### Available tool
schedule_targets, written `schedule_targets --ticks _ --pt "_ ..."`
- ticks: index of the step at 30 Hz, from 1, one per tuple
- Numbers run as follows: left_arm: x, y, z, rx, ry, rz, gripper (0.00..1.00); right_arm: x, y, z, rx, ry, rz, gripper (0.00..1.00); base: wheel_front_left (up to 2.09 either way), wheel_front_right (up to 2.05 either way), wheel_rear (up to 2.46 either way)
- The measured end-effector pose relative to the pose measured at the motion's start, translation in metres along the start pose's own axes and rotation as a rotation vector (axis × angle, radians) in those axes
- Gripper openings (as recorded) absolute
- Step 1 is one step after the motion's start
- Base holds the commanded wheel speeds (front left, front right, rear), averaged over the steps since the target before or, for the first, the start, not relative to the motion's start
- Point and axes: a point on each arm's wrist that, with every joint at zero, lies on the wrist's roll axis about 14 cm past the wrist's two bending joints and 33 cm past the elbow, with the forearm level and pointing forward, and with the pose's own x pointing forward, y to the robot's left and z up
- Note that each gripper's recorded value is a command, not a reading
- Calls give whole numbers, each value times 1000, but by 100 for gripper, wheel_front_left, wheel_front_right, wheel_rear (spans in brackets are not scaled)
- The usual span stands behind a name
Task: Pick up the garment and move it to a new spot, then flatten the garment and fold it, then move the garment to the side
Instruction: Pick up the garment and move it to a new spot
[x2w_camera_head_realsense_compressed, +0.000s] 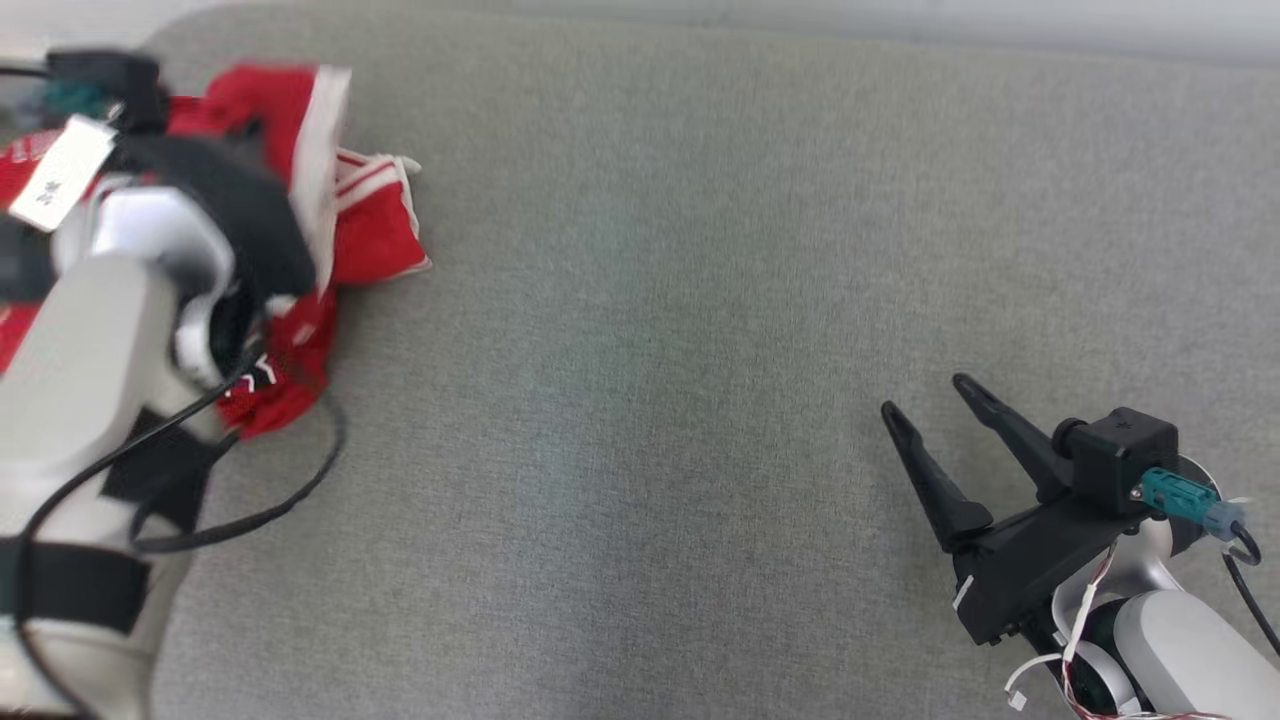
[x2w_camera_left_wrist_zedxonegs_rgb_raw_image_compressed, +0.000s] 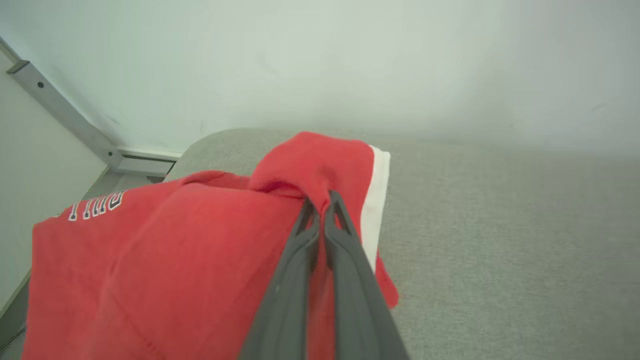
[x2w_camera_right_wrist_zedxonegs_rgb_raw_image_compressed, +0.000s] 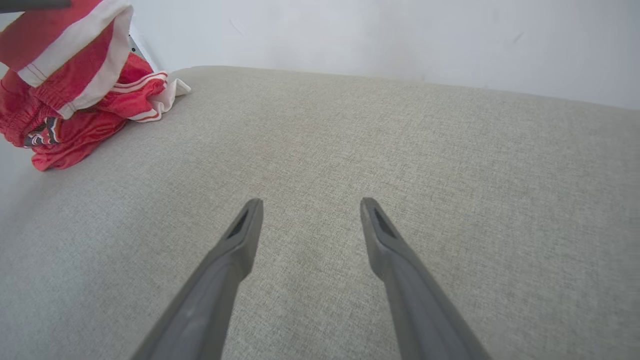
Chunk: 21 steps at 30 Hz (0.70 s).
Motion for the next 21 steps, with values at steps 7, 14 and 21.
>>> schedule_targets --ticks 7,14,21 --pt "-29 -52 83 6 -241 -149 0 -8 10 20 0 -62 -8 100 0 0 0" --pt "-75 -111 134 57 -410 -325 0 -27 23 36 -2 -116 -17 100 0 0 0" --pt "-124 -186 170 107 -549 -536 0 -60 17 41 1 -152 -83 100 0 0 0"
